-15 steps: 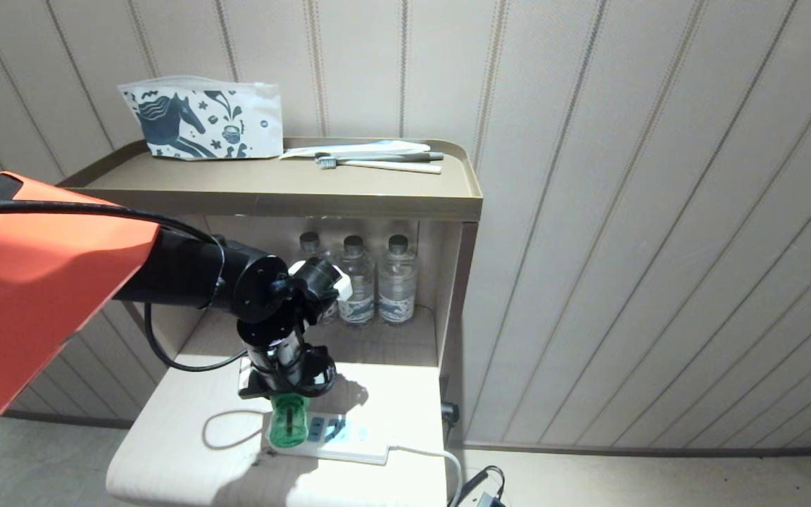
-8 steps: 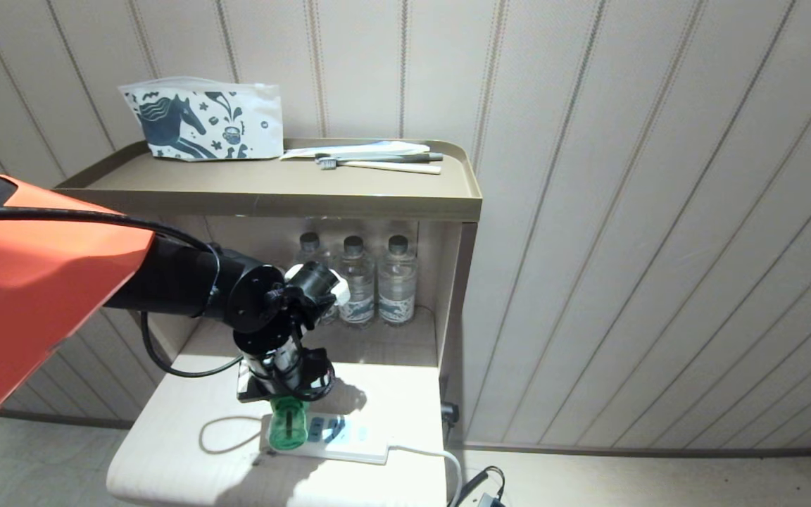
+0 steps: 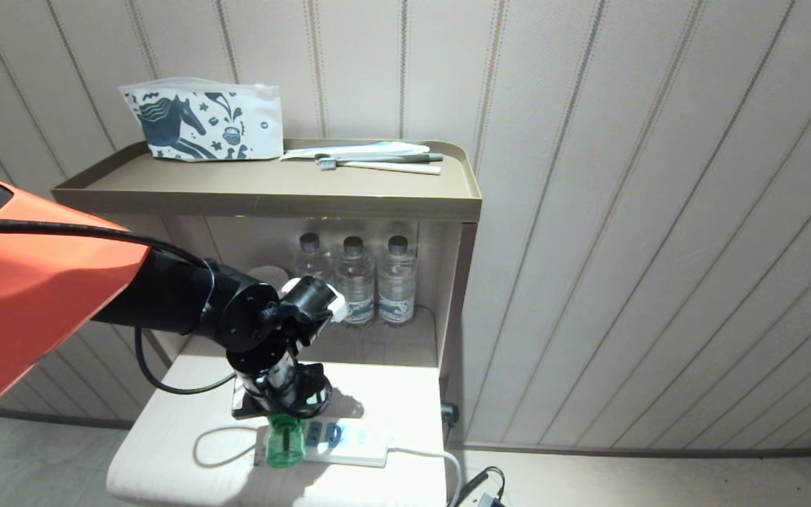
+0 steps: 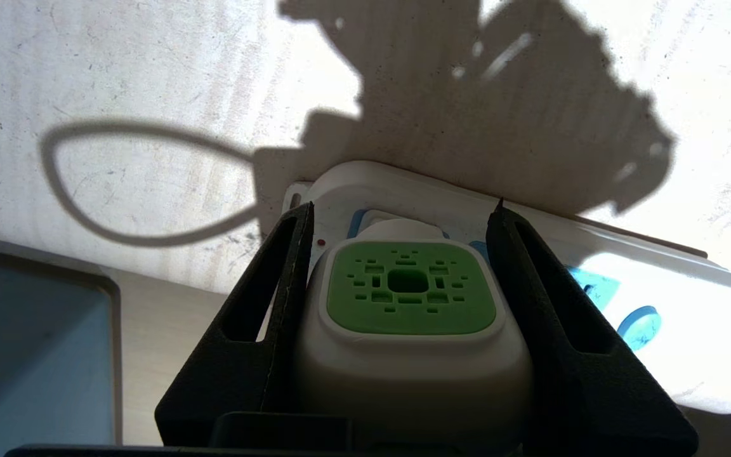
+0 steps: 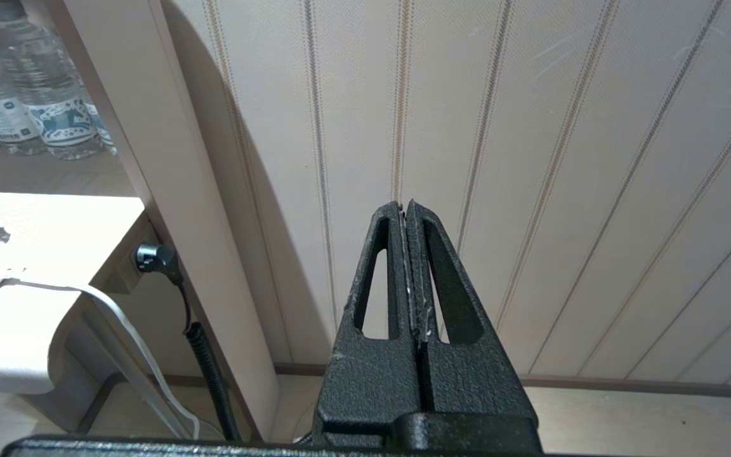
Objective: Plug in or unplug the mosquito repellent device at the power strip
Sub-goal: Insert the plug into the socket
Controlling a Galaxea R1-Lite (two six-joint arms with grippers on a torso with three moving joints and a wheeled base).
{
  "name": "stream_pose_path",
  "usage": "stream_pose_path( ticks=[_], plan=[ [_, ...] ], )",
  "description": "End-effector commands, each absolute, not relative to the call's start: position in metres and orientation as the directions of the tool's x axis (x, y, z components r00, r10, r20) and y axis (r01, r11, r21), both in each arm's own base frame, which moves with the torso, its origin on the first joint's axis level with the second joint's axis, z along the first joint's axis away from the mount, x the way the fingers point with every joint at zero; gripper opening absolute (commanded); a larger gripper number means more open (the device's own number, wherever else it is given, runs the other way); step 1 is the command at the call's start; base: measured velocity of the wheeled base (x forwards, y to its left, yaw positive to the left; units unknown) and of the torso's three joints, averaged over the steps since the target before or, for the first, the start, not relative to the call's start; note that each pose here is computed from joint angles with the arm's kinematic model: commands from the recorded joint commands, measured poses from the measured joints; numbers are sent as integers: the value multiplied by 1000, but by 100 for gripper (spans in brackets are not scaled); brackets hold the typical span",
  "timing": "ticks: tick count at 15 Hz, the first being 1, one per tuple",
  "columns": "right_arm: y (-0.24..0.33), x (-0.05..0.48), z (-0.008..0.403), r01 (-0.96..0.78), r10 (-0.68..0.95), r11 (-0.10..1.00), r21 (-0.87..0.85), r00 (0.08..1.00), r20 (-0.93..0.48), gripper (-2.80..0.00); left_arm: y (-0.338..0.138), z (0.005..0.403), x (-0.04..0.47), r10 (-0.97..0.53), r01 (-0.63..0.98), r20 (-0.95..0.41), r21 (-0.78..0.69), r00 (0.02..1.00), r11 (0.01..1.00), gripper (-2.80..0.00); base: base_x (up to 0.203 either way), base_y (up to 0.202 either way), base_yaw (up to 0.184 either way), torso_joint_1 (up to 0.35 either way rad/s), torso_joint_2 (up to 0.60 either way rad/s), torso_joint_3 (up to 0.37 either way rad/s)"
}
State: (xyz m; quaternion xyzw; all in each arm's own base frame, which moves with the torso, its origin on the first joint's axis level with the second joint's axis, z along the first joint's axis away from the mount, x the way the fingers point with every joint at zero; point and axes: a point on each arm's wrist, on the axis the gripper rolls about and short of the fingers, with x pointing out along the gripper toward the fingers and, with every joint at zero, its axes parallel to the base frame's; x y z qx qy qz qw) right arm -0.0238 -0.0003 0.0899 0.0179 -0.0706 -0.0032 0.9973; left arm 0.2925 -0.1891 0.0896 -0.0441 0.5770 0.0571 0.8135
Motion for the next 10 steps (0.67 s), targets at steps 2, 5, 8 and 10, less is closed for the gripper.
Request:
stream_pose_path(
  ticks=[2, 5, 8, 10],
  plan=[
    [0, -24, 90, 4, -9, 999, 36, 990, 142, -280, -190, 85, 294, 52, -148, -948, 5, 315, 989, -280, 0, 0, 0, 0, 0, 0],
    [0, -24, 90, 3, -8, 999, 36, 990, 142, -280, -191, 87, 294, 46, -148, -946, -2, 321, 989, -280, 0, 0, 0, 0, 0, 0],
    [0, -24, 90, 3, -8, 999, 36, 990, 142, -280, -192, 95, 297, 25, -146, -934, -29, 356, 989, 0, 0, 0, 0, 0, 0, 0],
    [0, -24, 90, 3, -8, 999, 36, 990, 142, -280, -192, 101, 297, 13, -143, -924, -45, 381, 989, 0, 0, 0, 0, 0, 0, 0]
  ],
)
